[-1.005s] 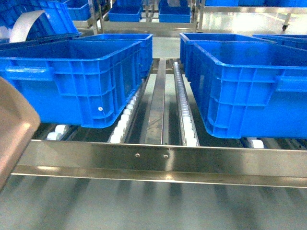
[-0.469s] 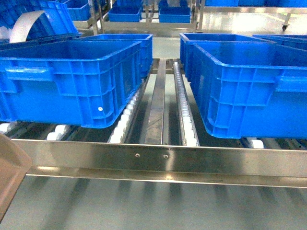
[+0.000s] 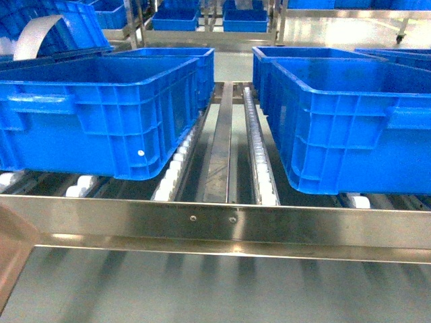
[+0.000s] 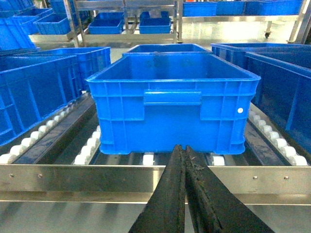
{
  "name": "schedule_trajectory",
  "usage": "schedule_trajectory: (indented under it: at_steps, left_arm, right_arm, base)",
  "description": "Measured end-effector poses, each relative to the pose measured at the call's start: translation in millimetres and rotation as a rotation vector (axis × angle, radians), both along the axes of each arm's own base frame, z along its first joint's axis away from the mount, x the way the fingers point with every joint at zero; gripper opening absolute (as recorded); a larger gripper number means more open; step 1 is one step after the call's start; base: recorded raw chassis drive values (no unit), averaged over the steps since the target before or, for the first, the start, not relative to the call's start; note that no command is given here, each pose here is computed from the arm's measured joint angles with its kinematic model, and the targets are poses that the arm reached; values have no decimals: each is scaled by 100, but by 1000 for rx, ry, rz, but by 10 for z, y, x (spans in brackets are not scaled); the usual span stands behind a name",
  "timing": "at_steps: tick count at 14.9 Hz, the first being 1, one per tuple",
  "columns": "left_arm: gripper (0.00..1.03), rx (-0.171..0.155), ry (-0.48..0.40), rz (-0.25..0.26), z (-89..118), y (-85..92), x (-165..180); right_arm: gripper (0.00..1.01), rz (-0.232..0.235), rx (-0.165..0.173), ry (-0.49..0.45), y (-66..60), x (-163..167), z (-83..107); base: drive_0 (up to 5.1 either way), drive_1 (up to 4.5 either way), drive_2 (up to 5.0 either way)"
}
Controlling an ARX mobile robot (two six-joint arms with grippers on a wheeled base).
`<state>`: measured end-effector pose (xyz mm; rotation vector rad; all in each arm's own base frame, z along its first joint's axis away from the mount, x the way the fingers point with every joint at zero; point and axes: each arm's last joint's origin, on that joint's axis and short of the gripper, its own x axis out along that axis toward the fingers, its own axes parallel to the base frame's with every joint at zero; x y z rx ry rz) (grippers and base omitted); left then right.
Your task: Place part in tray to right shelf
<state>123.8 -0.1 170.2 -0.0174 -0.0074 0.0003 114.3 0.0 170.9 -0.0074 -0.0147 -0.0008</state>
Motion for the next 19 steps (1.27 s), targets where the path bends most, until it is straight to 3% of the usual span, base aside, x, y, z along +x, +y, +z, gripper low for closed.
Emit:
schedule_trajectory:
  at_steps: [10, 12, 14, 19]
  left_arm:
    - [14, 0, 1, -2, -3, 0, -151]
    - [14, 0, 53, -1, -69, 0, -241]
    - [14, 2, 5, -2, -28, 0, -263]
    - [14, 1, 15, 0, -37, 0, -263]
  right_arm:
    - [2, 1, 0, 13, 0, -171, -39]
    - [2, 0, 0, 12, 0, -171, -38]
    - [2, 0, 0, 13, 0, -171, -39]
    - [2, 0, 0, 11, 0, -171, -37]
  base:
    - [0, 0, 0]
    - [0, 0, 0]
    - [0, 0, 0]
    - [0, 0, 0]
